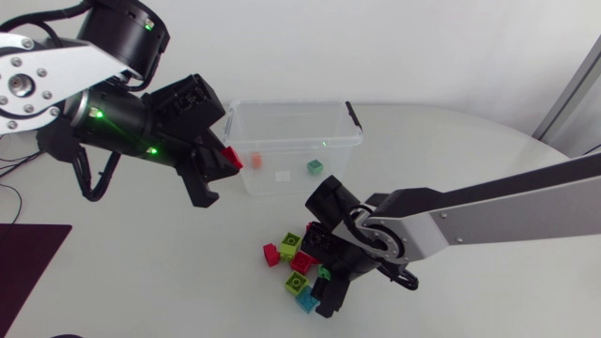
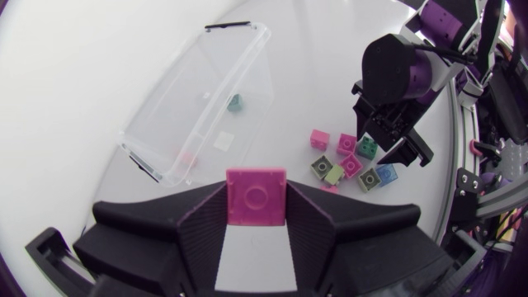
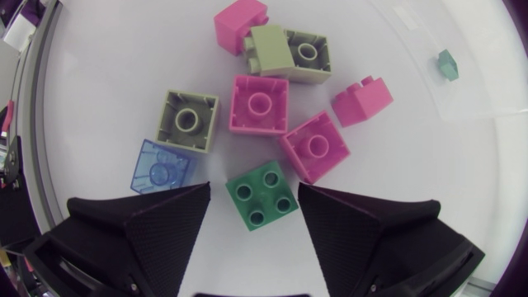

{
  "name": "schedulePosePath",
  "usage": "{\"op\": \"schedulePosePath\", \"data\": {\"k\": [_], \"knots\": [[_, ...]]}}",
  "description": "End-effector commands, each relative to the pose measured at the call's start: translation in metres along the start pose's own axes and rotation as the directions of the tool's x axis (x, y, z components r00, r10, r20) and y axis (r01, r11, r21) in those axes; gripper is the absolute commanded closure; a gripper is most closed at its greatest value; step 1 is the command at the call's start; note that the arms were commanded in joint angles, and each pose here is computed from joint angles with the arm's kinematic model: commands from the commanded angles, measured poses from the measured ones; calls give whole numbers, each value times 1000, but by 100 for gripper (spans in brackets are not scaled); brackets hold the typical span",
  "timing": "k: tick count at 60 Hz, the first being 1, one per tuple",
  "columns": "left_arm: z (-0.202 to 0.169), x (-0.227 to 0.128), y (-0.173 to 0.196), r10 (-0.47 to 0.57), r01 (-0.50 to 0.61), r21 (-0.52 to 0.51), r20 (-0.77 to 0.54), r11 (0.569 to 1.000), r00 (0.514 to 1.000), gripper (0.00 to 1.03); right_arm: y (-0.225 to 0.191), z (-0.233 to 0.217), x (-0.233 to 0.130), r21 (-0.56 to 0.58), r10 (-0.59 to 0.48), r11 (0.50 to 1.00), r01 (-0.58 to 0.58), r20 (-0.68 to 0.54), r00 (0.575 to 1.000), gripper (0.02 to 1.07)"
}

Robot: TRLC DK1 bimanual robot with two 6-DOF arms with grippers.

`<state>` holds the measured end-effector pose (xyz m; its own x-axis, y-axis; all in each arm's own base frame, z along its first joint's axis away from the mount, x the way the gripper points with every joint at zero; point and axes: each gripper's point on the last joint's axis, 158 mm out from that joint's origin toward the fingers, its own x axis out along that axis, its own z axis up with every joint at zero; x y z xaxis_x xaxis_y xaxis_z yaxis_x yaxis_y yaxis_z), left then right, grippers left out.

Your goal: Pick up the duplo bricks and place them in the container

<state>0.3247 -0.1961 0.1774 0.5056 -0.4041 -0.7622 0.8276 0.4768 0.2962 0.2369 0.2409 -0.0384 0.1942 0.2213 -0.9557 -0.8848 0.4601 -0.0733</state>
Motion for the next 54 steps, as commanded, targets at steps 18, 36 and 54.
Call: {"op": "schedulePosePath", "data": {"k": [18,36,54], "knots": [[53,18,64,117,-93,-185,125,978,985,73,8,-13,-10,-121,55,991,-58,-28,998,78],[69,83,95,114,-81,-278,105,957,988,72,-8,-15,-57,-99,15,995,-11,41,999,79],[65,101,154,238,-195,-369,73,909,969,4,-70,17,-113,31,-104,994,100,190,976,79]]}}
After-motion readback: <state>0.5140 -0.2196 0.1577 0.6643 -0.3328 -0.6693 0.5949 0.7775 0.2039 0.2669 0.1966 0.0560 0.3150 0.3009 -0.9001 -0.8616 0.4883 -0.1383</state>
